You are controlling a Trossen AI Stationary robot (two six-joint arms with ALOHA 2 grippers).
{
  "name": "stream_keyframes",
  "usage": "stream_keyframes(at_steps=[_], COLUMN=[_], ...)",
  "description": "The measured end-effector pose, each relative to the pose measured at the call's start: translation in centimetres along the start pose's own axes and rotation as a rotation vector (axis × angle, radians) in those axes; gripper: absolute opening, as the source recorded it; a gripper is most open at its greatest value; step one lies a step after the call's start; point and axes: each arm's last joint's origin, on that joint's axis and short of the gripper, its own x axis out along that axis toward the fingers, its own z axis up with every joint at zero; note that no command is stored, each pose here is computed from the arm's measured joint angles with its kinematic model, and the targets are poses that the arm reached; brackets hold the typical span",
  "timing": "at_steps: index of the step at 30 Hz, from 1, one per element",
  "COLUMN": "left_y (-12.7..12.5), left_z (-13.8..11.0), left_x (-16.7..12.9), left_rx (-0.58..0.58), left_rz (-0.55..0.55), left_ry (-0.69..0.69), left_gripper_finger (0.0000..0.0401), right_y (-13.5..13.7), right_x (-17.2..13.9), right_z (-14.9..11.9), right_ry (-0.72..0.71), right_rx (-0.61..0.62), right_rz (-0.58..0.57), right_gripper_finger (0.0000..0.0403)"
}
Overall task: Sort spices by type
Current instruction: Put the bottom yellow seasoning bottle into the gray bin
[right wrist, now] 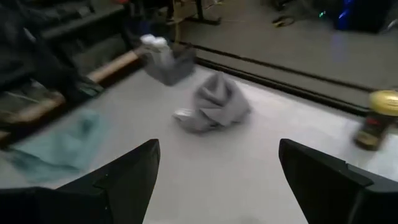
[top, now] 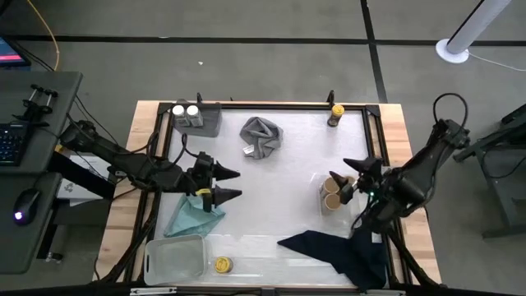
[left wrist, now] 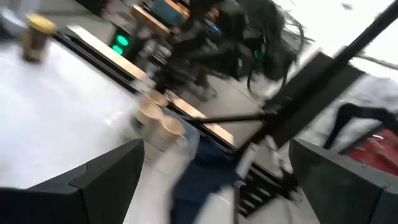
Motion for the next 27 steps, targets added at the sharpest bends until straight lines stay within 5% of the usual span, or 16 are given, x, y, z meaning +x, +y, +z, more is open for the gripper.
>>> stream_keyframes(at_steps=[4, 7, 13, 20, 27], left_y=[-0.8, -2.6, -7.6, -11.6, -11.5], left_z=[-1.1, -3.6, -7.0, -11.7, -15.3], left_x=[0.4, 0.5, 0.4, 1.3, 2.6], left_rx=[-0.123, -0.104, 0.256, 0.696, 0.780], left_rz=[-0.122, -0.113, 0.046, -0.018, 0.006], left_ry=[0.130, 0.364, 0.779, 0.977, 1.042], left_gripper_finger=[0.0383, 0.0383, 0.0383, 0.0383, 0.0383], right_y=[2.8, 5.0, 6.3, 6.0, 5.8], right_x=[0.0, 0.4, 0.8, 1.3, 1.5], right_z=[2.2, 3.0, 4.0, 4.0, 3.9], right_ry=[0.048, 0.086, 0.072, 0.074, 0.096], right_rx=[-0.007, -0.062, -0.032, -0.052, -0.076], right_rz=[0.128, 0.278, 0.372, 0.337, 0.329], right_gripper_finger=[0.0325, 0.0325, 0.0325, 0.0325, 0.0325])
